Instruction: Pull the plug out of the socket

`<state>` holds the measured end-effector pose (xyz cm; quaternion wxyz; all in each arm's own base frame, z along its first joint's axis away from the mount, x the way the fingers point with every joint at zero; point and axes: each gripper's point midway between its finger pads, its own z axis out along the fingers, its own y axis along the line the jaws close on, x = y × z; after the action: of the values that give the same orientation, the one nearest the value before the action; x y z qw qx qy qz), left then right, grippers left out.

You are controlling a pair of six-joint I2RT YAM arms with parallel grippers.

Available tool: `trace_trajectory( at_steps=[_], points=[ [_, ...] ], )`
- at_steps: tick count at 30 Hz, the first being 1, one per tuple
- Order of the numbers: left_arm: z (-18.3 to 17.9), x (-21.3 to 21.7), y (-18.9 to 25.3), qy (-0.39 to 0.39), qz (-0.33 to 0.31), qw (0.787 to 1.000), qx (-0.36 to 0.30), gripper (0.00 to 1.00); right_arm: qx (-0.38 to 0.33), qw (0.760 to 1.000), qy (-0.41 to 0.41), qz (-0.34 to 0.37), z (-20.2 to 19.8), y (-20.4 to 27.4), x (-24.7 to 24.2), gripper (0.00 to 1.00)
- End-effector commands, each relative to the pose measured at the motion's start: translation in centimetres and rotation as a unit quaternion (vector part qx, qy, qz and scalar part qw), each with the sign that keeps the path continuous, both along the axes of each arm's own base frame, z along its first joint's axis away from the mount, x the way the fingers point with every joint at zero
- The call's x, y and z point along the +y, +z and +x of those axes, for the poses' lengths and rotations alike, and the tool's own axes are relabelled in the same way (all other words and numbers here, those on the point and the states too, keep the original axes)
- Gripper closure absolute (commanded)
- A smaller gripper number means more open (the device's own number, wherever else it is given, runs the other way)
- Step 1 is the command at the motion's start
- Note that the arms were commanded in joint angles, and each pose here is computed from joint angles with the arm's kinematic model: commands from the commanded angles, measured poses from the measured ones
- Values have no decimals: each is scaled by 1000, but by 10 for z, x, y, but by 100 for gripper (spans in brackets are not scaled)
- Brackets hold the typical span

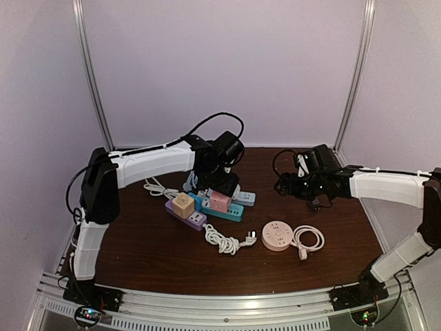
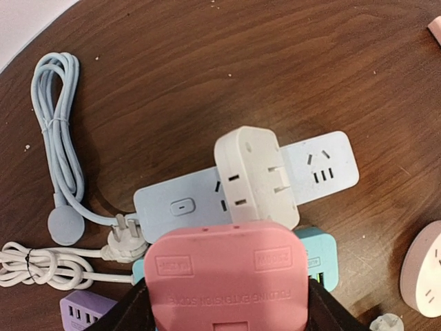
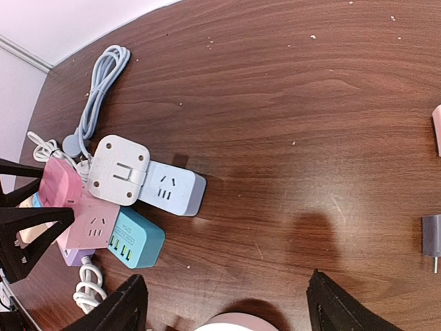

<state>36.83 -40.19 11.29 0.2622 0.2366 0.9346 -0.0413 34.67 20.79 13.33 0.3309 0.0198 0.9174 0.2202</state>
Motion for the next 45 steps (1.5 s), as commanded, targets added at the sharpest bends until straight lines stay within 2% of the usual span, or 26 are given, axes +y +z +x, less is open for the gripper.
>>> trace_trajectory(
  at_steps=[1,7,11,22,31,38,45],
  points=[
    [6,-5,17,5,-13,1000,-21,48,-16,1000,12,10,1,8,19,19],
    [3,-5,40,4,-47,998,-44,57,-8,998,40,38,-2,0,46,20],
    [-1,-5,52,1,-70,996,-63,58,0,995,64,75,0,-3,70,20],
    [-12,3,64,3,-113,989,-93,64,16,988,107,110,-1,-14,121,26],
    [-16,5,69,2,-131,987,-96,67,42,983,145,106,-20,-40,145,31],
    [-19,-1,72,-7,-151,984,-93,68,74,985,121,94,-21,-71,147,36],
    [-28,2,77,-12,-174,981,-90,68,66,992,78,76,-9,-80,147,36]
  ],
)
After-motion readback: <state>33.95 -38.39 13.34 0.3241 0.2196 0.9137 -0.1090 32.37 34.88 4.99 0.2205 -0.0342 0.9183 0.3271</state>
